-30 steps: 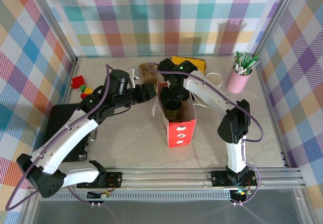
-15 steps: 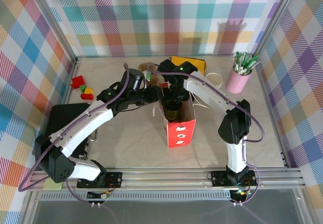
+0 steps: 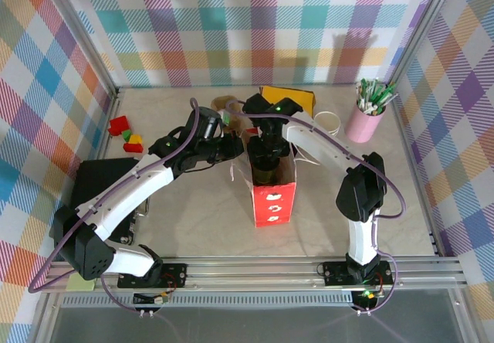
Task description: Pack the takeout coffee
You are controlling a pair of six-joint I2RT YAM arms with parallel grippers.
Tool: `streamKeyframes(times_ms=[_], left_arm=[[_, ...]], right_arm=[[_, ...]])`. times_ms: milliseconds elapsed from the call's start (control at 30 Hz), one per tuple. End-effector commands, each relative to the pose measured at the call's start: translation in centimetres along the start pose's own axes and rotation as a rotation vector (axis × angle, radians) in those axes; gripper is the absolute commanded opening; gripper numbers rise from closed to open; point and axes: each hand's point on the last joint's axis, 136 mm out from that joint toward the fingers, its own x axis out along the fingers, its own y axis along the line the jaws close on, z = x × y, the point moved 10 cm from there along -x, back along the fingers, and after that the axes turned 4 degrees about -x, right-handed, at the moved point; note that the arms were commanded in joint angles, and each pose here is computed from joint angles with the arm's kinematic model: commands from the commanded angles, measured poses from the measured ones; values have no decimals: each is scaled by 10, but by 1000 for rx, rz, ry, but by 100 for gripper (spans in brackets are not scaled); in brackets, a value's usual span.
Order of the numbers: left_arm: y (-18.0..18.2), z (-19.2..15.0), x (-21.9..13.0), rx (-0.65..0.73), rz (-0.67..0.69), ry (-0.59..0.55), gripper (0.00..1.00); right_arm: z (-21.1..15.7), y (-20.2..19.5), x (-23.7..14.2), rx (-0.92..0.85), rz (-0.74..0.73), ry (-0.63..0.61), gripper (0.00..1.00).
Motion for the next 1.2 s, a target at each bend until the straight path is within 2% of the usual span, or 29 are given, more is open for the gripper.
streamKeyframes(times_ms=[0, 600, 1167], left_arm=[[-7, 6, -10, 28, -39, -46, 4], [-1, -6, 1, 79, -5, -41, 3], [4, -17, 6, 101, 22, -40, 3]], right_arm=[[-9, -1, 9, 15, 5, 61, 60], [-16, -1, 47, 18, -18, 168, 60], [-25, -3, 80, 25, -36, 219, 60]])
